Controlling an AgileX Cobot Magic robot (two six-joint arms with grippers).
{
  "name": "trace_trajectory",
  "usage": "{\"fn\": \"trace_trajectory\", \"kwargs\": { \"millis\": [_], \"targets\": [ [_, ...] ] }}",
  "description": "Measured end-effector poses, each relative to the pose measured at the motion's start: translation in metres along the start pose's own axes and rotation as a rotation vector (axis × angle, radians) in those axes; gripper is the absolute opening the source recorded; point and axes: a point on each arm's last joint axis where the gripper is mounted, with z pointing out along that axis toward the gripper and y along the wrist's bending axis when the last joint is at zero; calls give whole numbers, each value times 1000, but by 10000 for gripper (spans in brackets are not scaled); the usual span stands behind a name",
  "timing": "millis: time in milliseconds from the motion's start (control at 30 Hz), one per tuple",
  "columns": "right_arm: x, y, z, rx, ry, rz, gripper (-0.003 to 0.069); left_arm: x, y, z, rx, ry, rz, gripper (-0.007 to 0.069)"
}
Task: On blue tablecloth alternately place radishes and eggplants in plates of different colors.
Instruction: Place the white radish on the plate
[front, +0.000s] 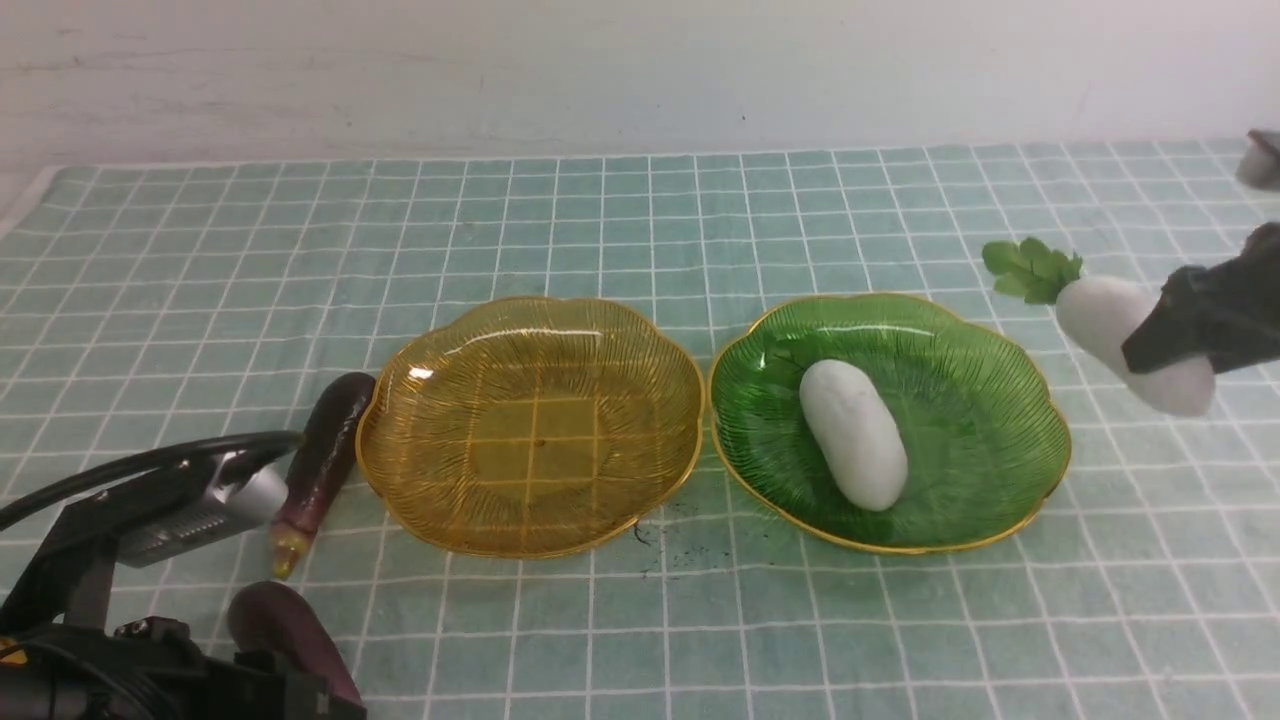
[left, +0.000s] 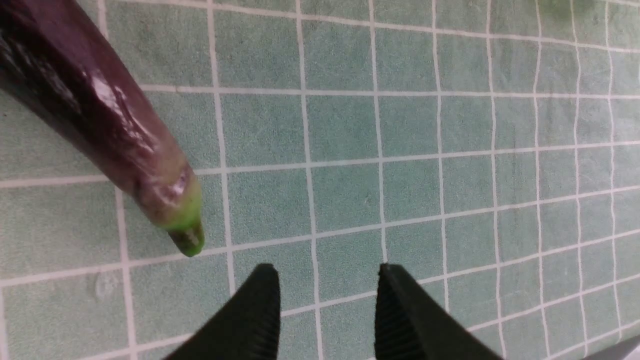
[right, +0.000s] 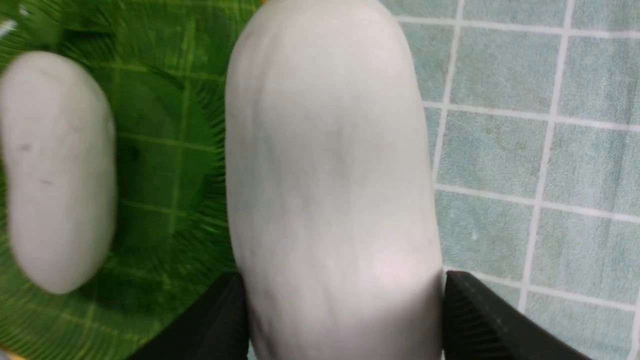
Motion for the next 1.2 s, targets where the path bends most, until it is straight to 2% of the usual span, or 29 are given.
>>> {"fn": "trace_trajectory", "kwargs": {
  "millis": [233, 433, 733, 933, 1067, 1167, 1200],
  "targets": [
    [-3, 18, -8, -109, 24, 93, 454, 0, 0, 0, 0, 0, 0, 248],
    [-6, 46, 21, -168, 92, 56, 454, 0, 0, 0, 0, 0, 0, 248],
    [-1, 70, 74, -207, 232, 21, 454, -1, 3, 0, -33, -8, 26, 248],
    [4, 72, 90, -183, 290, 68, 454, -2, 4, 0, -47, -20, 36, 248],
    [5, 68, 90, -117, 316, 155, 482, -2, 5, 0, -60, -22, 47, 248],
    [9, 61, 83, 6, 336, 235, 548, -4, 7, 0, -80, -42, 53, 248],
    [9, 61, 80, 16, 333, 233, 553, -4, 7, 0, -82, -44, 53, 248]
  ]
}}
